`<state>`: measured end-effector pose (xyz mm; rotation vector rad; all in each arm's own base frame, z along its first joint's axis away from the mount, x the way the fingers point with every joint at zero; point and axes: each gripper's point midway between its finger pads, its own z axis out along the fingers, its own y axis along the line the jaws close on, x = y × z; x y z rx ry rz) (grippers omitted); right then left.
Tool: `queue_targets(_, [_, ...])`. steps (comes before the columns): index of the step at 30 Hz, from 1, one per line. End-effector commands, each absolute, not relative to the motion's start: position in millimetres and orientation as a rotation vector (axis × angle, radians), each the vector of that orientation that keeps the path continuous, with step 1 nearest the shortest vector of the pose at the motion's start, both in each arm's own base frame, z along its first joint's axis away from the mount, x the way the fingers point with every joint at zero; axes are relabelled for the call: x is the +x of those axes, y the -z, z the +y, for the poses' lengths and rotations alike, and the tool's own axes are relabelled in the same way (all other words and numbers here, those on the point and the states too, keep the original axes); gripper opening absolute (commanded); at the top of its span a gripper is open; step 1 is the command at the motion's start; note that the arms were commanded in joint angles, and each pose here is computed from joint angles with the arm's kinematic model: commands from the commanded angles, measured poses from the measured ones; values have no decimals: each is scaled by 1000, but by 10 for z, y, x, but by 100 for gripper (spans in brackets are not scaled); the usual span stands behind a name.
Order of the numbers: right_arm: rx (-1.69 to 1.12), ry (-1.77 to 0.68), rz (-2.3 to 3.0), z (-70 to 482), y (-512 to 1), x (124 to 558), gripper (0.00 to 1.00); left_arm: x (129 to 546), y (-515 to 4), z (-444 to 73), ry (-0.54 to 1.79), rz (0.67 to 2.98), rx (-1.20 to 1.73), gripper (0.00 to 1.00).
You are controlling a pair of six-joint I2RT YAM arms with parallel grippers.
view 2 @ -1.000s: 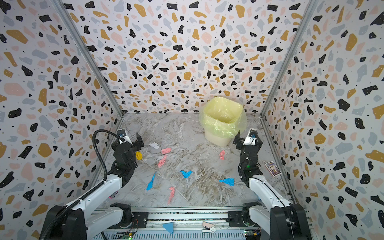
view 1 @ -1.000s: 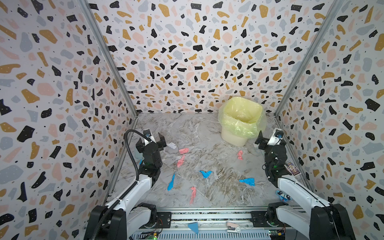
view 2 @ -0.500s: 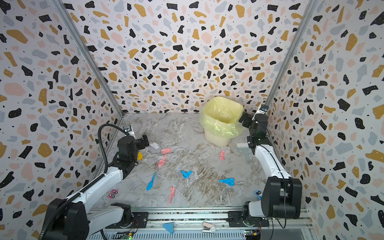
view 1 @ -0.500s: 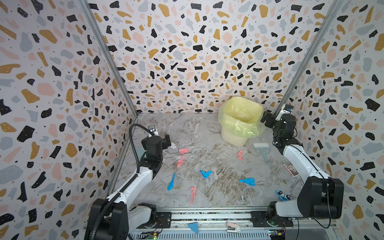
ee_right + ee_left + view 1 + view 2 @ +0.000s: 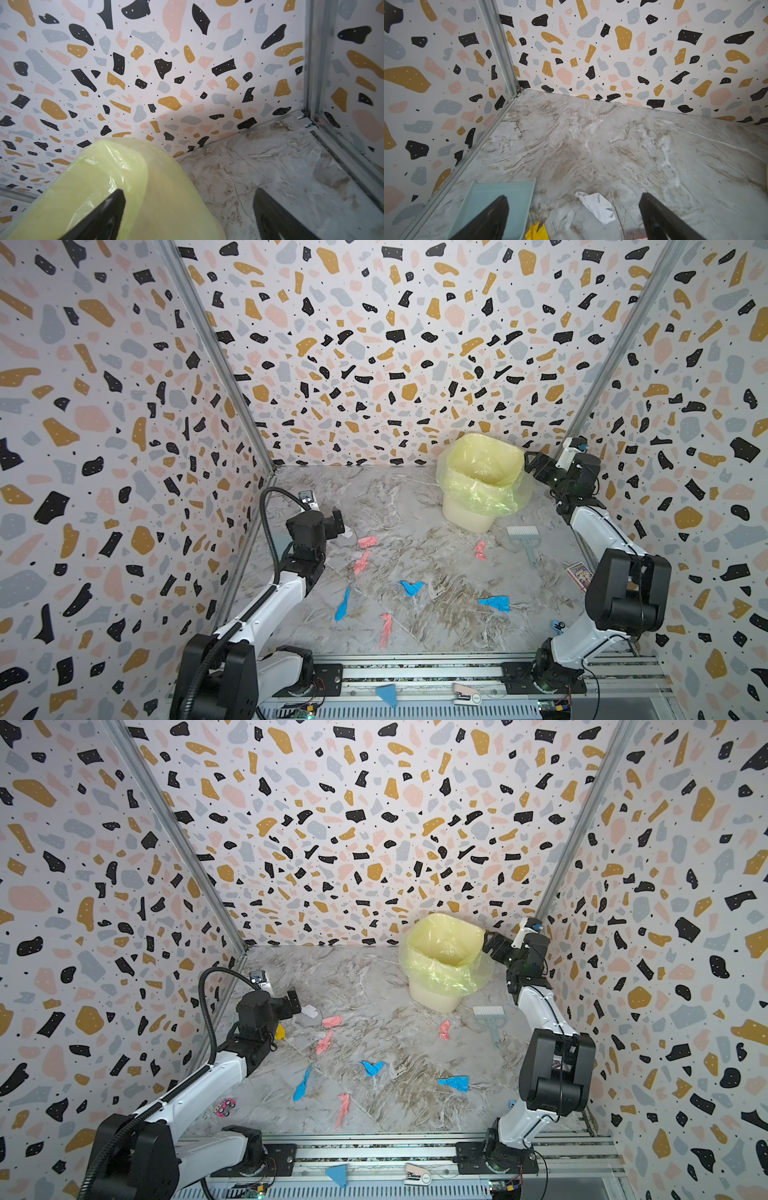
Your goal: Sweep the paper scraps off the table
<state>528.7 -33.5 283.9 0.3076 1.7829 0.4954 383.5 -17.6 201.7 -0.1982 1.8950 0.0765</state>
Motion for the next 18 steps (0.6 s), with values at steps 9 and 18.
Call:
queue_targets(9, [167,-661,1807,-124,-3013,5561,96,3888,-2096,-256,-23,1876,-201,100])
queue_targets(18, [98,-743,1878,7,-2836,5631,89,3863,-2027,-250,-39,1898,-192,100])
